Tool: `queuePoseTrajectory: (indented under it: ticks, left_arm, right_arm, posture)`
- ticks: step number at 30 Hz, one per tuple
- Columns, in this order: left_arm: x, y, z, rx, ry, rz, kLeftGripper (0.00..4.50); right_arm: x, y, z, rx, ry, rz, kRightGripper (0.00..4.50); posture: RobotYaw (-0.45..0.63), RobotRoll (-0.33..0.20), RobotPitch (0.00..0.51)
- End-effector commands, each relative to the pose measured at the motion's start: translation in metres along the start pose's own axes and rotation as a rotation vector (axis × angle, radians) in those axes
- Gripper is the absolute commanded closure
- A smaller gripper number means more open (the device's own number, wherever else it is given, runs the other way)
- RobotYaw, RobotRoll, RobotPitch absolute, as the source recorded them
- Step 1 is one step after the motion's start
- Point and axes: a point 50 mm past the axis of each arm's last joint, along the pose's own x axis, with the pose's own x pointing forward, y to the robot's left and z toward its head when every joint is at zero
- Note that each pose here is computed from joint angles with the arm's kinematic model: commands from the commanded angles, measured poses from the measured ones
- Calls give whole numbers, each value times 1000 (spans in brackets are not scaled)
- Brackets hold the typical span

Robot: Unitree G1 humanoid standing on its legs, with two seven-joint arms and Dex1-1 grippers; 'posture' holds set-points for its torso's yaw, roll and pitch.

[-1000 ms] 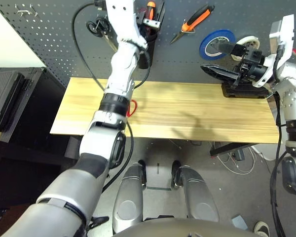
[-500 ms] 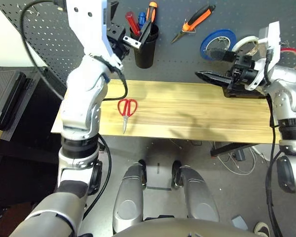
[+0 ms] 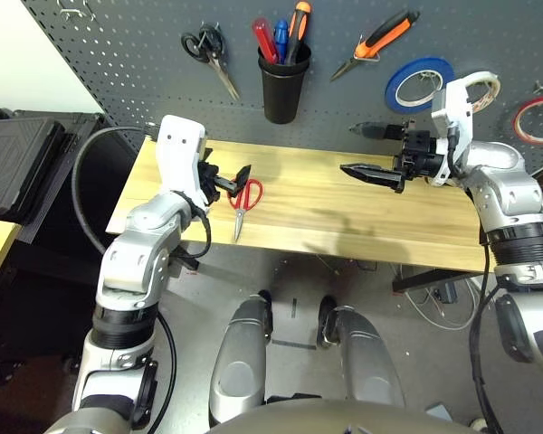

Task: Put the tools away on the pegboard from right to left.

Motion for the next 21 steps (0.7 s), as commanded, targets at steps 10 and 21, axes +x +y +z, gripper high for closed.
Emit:
queuePoseTrajectory:
  ticks: [10,21]
  left_arm:
    - [40,21,-55,-63,159,109,9]
    - [50,47,-74,-142,208,249,9]
  right_arm:
    - [19,25,-40,23,144,42,0]
    - [17,35,-47,37,166,54,0]
  posture:
    - [30,0,339]
    - [10,0,372]
